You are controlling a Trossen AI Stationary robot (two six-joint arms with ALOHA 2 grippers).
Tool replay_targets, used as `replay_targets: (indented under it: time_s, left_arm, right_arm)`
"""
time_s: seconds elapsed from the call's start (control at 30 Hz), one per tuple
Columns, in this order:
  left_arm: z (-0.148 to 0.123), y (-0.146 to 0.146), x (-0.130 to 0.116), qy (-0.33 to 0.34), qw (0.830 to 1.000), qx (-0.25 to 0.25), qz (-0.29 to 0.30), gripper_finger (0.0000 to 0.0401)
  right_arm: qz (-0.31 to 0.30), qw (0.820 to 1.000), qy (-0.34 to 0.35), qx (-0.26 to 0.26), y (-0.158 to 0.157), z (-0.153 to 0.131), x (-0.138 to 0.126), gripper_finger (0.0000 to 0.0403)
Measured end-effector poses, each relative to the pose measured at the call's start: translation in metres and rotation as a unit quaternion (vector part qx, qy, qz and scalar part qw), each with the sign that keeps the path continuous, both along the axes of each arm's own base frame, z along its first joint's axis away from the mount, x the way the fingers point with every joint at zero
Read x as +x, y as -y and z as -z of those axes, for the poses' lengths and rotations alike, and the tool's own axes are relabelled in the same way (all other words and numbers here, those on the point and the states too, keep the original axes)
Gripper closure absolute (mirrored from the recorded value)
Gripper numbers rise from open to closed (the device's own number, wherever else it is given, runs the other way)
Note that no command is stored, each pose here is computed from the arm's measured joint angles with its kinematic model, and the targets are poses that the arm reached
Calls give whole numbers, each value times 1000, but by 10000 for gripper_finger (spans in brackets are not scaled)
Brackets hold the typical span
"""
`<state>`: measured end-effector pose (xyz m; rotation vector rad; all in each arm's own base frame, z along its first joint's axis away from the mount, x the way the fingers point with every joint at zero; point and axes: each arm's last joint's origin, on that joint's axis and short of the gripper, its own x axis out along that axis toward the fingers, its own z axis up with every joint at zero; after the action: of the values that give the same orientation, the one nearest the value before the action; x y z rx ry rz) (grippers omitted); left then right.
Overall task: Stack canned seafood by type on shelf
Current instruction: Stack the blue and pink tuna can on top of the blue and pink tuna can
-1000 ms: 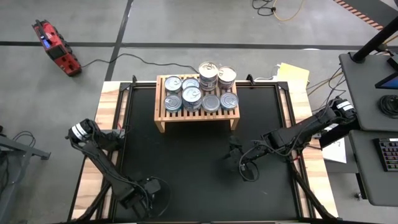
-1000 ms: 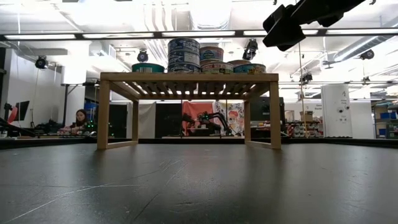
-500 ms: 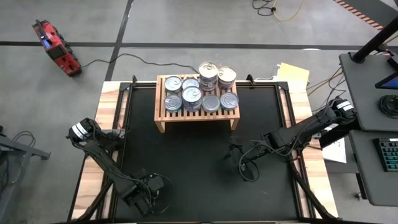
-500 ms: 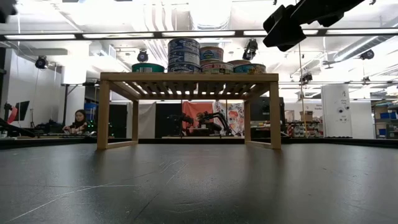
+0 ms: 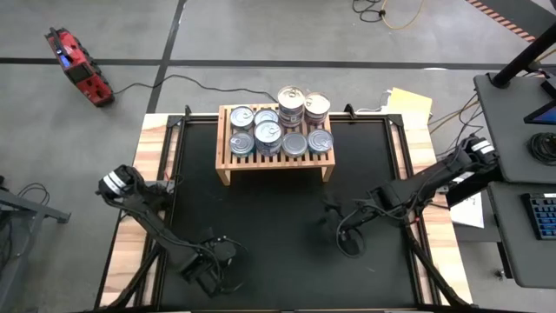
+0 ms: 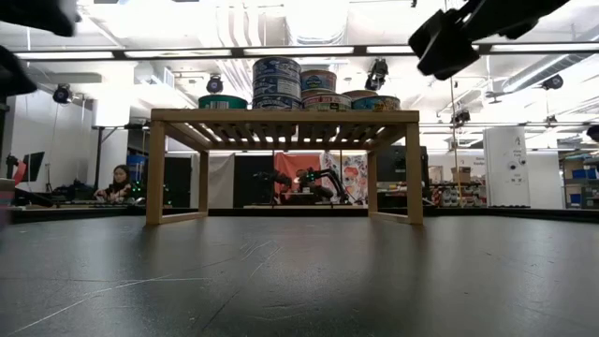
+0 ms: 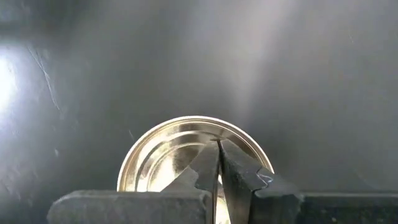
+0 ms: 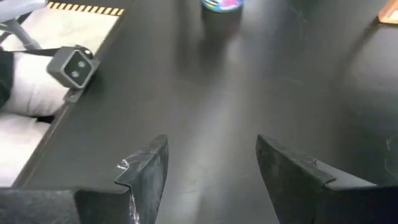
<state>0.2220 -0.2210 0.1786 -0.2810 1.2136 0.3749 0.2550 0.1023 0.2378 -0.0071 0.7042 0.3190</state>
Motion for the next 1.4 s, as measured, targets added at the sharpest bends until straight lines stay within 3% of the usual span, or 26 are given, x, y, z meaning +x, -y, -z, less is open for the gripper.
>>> replay_targets:
  time_s: [0.23, 0.63, 0.9, 1.2, 1.4]
  left_arm:
    - [7, -10, 19, 14, 999, 32, 26, 401]
    - [6, -20, 48, 117, 986, 103, 59, 401]
    - [-12, -16, 44, 137, 982, 99, 79, 401]
    - [-55, 2, 12, 12, 994, 66, 90, 401]
    - [-51, 9, -12, -44, 992, 78, 93, 401]
  right_arm:
    - [-9, 1000, 13, 5, -8, -12, -14, 179]
    - [7, 1000, 21, 5, -11, -18, -22, 178]
    - [29, 999, 42, -17, -11, -16, -16, 183]
    - [44, 998, 36, -34, -16, -2, -4, 184]
    - [47, 998, 20, -38, -18, 7, 0, 190]
